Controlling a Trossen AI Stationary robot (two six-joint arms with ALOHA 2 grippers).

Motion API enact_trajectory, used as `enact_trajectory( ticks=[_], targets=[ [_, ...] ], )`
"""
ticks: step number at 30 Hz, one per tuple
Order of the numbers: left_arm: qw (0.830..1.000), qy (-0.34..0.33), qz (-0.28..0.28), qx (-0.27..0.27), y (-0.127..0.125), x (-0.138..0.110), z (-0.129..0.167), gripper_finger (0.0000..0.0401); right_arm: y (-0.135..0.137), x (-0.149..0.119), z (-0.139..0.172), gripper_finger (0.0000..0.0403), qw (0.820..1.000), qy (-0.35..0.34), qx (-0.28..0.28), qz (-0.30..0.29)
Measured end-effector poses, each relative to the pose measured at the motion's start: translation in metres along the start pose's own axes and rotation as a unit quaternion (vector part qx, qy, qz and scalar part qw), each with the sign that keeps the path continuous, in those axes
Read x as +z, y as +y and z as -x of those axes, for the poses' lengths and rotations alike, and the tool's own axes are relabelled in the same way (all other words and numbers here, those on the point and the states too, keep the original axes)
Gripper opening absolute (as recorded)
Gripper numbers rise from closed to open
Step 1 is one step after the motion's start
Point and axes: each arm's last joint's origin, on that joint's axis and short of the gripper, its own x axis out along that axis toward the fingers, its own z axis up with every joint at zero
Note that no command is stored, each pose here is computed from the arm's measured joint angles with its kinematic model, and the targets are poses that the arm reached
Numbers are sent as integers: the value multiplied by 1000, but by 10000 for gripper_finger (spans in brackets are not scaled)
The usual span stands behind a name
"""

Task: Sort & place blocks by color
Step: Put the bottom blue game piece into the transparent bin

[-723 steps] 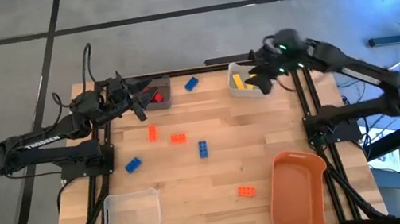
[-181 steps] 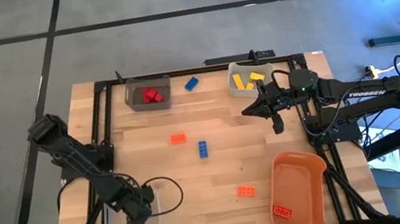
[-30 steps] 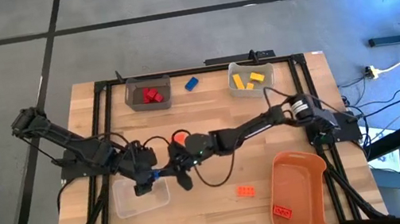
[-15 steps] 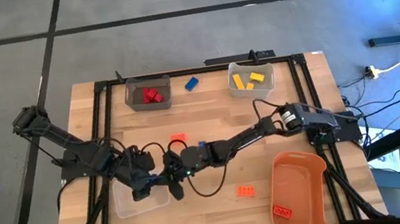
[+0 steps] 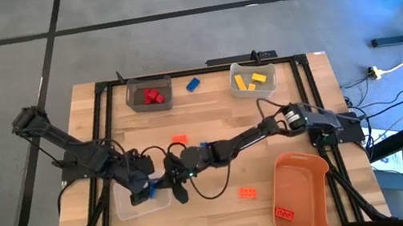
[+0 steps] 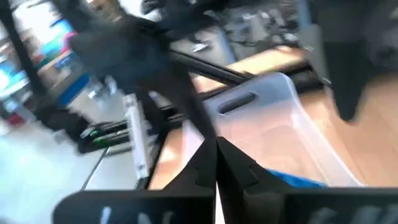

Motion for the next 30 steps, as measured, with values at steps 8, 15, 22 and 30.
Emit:
enact_trajectory(
  ticks=[8,15,22,30],
  targets=[
    [998,-55,12,-27,10,-3,27,392,-3,29,37,0,985,156,1,70],
    [989,-140,28,-27,22,-4,51,392,-8,49,87,0,948,294,-47,109],
    [969,-244,-2,-42,25,18,61,392,-15,43,154,0,943,314,-92,67],
    [924,-368,-3,-106,59,52,27,392,9,36,250,0,974,153,-167,-10]
  ],
)
